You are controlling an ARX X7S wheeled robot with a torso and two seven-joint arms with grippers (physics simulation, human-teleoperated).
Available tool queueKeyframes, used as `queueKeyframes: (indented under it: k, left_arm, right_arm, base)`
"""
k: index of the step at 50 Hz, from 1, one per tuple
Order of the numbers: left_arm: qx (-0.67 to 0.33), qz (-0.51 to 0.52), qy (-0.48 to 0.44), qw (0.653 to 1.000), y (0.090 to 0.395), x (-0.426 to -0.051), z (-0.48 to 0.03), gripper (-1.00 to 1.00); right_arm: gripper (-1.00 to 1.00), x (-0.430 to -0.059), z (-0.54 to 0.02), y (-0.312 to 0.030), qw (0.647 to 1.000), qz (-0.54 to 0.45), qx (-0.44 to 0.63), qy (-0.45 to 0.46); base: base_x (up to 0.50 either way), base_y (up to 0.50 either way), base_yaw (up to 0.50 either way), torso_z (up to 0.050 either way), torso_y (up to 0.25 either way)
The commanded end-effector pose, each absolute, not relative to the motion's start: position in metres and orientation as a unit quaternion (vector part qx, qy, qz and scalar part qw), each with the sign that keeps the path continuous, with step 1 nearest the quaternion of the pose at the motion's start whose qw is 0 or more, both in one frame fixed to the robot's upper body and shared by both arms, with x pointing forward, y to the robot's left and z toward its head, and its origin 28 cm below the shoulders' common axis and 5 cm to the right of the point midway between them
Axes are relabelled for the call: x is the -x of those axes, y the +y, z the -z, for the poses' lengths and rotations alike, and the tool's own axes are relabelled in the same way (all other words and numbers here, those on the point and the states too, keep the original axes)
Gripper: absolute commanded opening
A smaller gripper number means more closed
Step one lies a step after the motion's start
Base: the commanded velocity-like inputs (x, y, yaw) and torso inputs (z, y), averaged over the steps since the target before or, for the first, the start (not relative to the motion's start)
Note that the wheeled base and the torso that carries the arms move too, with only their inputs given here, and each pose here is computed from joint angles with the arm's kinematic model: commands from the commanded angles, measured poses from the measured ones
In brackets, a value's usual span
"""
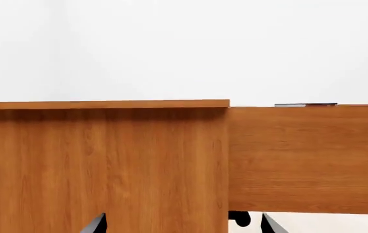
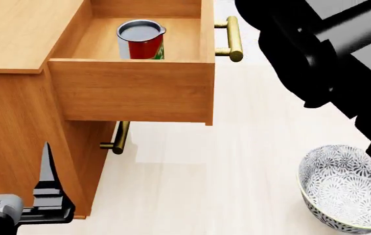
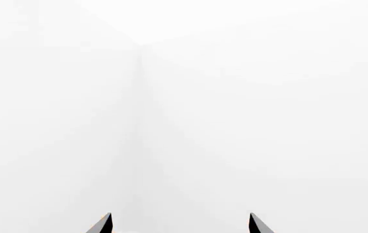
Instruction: Put the ketchup in the top drawer of the cabinet.
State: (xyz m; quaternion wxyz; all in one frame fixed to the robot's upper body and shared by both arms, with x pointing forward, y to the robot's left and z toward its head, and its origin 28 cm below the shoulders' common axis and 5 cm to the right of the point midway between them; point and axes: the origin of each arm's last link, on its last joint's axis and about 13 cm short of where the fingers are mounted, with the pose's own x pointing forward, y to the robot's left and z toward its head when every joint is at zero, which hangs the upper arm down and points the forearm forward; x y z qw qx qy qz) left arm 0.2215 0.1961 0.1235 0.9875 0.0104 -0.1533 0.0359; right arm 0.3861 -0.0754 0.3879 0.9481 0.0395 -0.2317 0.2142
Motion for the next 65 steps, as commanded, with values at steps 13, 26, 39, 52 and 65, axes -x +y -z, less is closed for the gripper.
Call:
queueKeyframes:
  k: [13, 26, 39, 52, 65]
  left_arm:
    - [-0.013, -0.033, -0.167, 0.985, 0.194, -0.215, -0.130, 1.00]
    - [-0.011, -0.031, -0.175, 0.984, 0.194, -0.209, -0.134, 1.00]
    - [-0.010, -0.029, -0.177, 0.984, 0.194, -0.203, -0.135, 1.00]
    - [-0.005, -0.027, -0.184, 0.983, 0.195, -0.196, -0.139, 1.00]
    - [-0.003, -0.024, -0.191, 0.981, 0.195, -0.189, -0.142, 1.00]
  right_arm:
    - [1.00, -0.333, -0.368, -0.097, 0.940, -0.198, -0.045, -0.273]
    - [1.00, -0.296, -0.347, -0.108, 0.935, -0.184, -0.044, -0.301]
    - [1.00, -0.268, -0.324, -0.114, 0.935, -0.174, -0.045, -0.305]
    - [1.00, -0.242, -0.310, -0.115, 0.933, -0.154, -0.032, -0.324]
    - [1.00, -0.226, -0.296, -0.117, 0.933, -0.144, -0.027, -0.329]
  base:
    - [0.00, 0.00, 0.00, 0.000, 0.000]
    - [0.00, 0.00, 0.00, 0.000, 0.000]
    - [0.00, 0.00, 0.00, 0.000, 0.000]
    - [0.00, 0.00, 0.00, 0.000, 0.000]
    - [0.00, 0.00, 0.00, 0.000, 0.000]
